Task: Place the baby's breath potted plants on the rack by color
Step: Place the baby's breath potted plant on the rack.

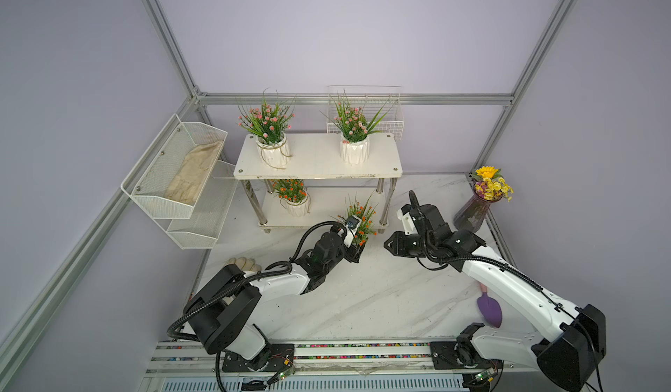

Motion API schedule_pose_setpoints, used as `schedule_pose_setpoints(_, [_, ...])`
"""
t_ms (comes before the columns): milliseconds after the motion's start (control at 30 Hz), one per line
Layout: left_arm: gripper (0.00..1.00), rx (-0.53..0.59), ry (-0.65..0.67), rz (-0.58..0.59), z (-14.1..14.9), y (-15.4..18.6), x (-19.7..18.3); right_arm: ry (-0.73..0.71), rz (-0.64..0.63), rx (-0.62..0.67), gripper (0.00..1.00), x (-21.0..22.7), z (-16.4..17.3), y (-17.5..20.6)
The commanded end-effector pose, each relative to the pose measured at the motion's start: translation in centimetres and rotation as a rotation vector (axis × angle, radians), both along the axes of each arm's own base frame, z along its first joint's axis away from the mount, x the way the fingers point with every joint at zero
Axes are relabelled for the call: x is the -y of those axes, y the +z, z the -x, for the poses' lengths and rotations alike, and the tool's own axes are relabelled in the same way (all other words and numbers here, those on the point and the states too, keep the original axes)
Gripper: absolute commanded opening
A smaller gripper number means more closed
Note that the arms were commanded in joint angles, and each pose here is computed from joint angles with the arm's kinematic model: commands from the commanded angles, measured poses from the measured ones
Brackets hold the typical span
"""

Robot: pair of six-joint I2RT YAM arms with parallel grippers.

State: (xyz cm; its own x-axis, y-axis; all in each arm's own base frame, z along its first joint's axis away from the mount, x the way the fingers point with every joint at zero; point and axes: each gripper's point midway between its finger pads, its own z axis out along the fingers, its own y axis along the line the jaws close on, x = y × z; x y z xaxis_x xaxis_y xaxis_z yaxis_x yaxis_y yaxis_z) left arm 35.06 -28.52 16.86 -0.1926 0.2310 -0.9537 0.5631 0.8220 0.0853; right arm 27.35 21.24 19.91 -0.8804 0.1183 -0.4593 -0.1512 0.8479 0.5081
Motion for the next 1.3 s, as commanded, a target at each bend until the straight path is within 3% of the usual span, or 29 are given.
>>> schedule_pose_setpoints(0, [0.16, 0.122, 0.021, 0.090, -2.5, 5.8, 0.4, -0.005, 0.002, 0.010, 0.28, 0.5, 0.3, 0.3])
schedule_pose_setpoints(733, [0.15, 0.178, 0.064, 0.177, -11.1, 9.4, -1.2, -0.023, -0.008, -0.012, 0.27, 1.0, 1.0, -0.2])
schedule_pose_setpoints(1000, [0.15, 0.176, 0.078, 0.210, -15.1, 9.0, -0.8, -0.037, -0.014, -0.021, 0.27, 1.4, 1.5, -0.4])
schedule_pose_setpoints(1267, [0.16, 0.171, 0.087, 0.209, -16.7, 7.5, -0.3, -0.044, -0.014, -0.017, 0.27, 1.5, 1.5, -0.3])
